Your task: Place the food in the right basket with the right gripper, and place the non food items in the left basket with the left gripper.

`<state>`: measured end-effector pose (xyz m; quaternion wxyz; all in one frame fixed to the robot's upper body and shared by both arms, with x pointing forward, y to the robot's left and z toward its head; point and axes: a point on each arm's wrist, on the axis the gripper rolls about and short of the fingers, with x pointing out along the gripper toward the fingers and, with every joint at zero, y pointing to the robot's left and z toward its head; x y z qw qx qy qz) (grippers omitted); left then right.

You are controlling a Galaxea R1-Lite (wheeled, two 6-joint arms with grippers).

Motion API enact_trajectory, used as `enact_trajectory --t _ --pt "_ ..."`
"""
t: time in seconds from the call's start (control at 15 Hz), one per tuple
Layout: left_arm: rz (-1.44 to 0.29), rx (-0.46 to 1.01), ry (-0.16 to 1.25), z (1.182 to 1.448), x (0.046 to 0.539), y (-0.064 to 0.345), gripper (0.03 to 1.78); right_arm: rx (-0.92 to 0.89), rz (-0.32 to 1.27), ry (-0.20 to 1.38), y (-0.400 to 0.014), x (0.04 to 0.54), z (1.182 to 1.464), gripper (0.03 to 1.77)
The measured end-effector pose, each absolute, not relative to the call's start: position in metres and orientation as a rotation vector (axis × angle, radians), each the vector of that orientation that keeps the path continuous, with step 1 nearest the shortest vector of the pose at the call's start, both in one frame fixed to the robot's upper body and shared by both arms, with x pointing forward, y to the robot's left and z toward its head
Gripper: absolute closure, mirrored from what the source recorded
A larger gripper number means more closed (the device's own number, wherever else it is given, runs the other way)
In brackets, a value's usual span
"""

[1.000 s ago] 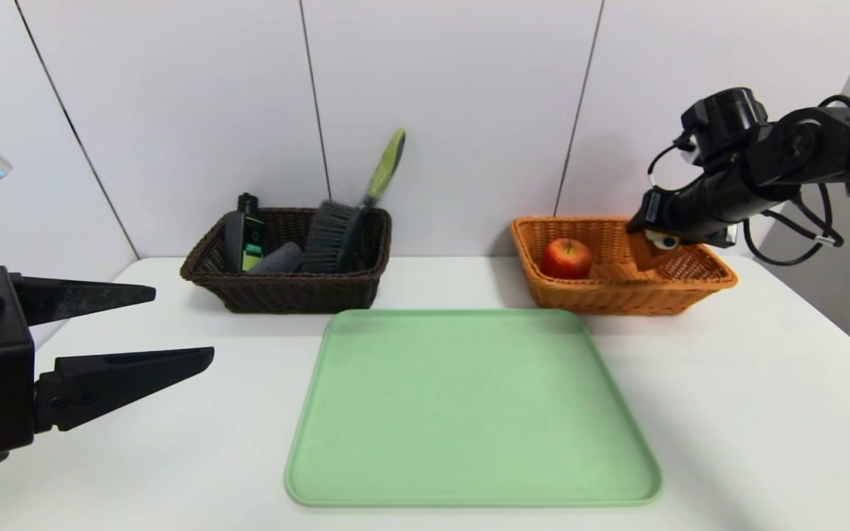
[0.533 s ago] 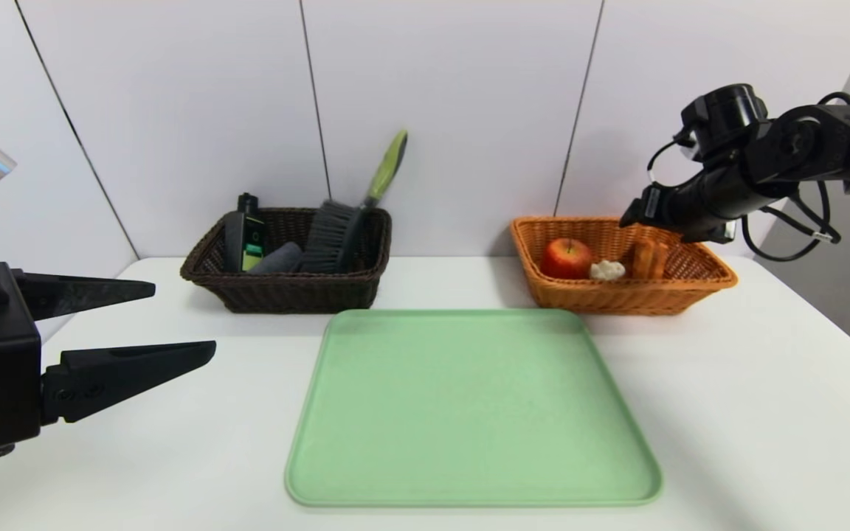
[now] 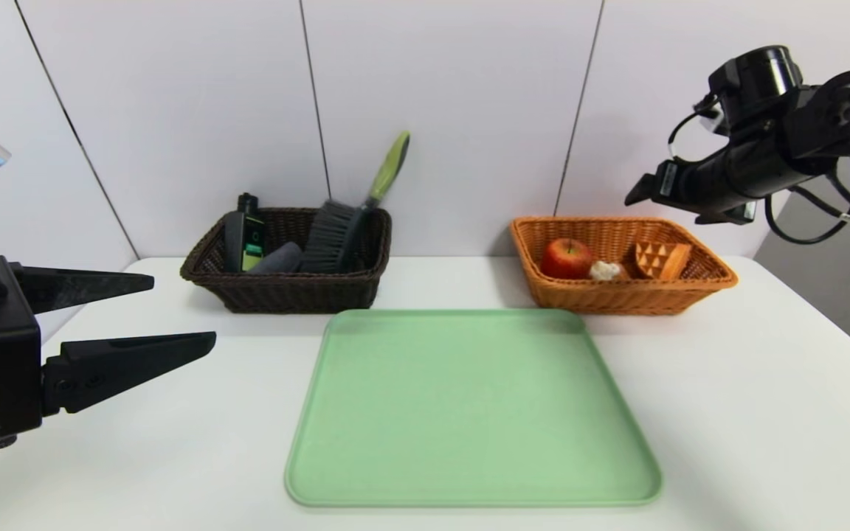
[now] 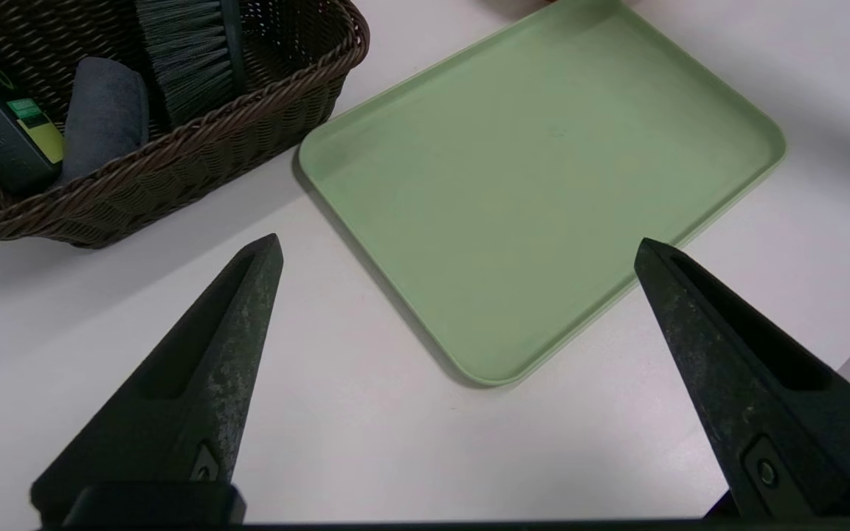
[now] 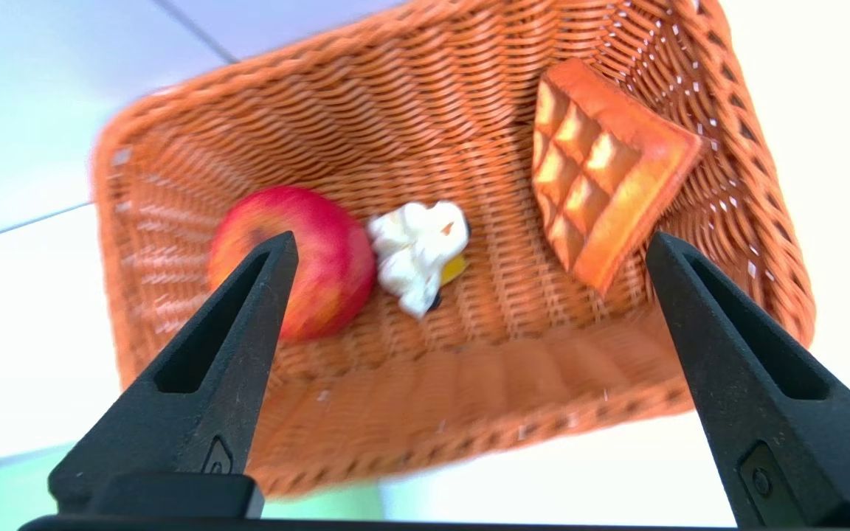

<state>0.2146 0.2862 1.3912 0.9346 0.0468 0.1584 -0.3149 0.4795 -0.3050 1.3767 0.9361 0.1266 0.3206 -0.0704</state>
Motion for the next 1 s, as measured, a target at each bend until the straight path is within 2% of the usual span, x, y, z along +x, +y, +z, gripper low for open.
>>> enact_trajectory --t 0.4,0.67,1.0 --pt "-0.539 0.103 0.268 1.397 0.217 0.288 0.12 0.230 -0.045 0.665 -0.280 0.395 1.428 0.13" --pt "-0.417 0.107 0.248 1.400 0.217 0.291 0.12 0.187 0.079 0.656 -0.263 0.316 1.443 0.11" --pt "-0.256 0.120 0.258 1.399 0.201 0.300 0.12 0.175 0.142 0.577 -0.290 0.219 1.445 0.11"
